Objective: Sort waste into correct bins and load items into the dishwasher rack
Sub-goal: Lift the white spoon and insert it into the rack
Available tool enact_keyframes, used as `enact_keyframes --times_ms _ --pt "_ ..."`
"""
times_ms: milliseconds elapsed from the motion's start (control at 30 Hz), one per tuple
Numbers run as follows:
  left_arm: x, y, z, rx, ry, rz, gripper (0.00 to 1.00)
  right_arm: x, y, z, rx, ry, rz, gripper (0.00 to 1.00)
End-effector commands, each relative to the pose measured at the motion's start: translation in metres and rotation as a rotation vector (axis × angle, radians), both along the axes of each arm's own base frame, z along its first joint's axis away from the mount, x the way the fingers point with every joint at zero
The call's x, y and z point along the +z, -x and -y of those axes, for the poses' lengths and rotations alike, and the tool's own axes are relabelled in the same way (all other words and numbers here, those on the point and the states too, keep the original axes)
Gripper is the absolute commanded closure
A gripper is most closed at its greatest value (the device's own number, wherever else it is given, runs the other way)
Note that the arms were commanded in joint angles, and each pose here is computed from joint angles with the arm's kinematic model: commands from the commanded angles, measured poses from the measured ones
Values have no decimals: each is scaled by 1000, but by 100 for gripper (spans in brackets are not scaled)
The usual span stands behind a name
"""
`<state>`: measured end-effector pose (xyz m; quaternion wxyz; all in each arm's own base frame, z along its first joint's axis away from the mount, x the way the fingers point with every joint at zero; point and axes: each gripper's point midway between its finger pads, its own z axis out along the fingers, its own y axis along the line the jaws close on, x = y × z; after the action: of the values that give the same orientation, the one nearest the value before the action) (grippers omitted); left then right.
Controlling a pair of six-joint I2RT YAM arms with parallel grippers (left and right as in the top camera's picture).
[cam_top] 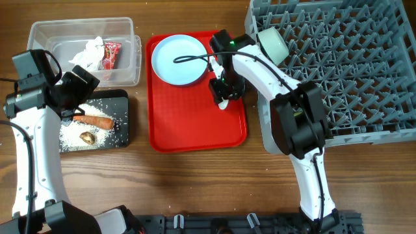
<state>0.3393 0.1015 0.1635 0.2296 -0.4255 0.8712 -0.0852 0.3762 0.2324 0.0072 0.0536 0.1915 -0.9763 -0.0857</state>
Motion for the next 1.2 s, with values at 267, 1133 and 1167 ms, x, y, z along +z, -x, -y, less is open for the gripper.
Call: enact_keyframes --times_ms 267,1133,1167 --pt "11 -3 -1 9 -2 32 0 -9 11 0 -55 12 -68 74" --pt "11 -3 -1 9 -2 32 0 -48 38 -1 -83 -50 -143 96" --pt "11 -3 -1 9 -2 32 0 -44 36 0 -87 -54 -136 96"
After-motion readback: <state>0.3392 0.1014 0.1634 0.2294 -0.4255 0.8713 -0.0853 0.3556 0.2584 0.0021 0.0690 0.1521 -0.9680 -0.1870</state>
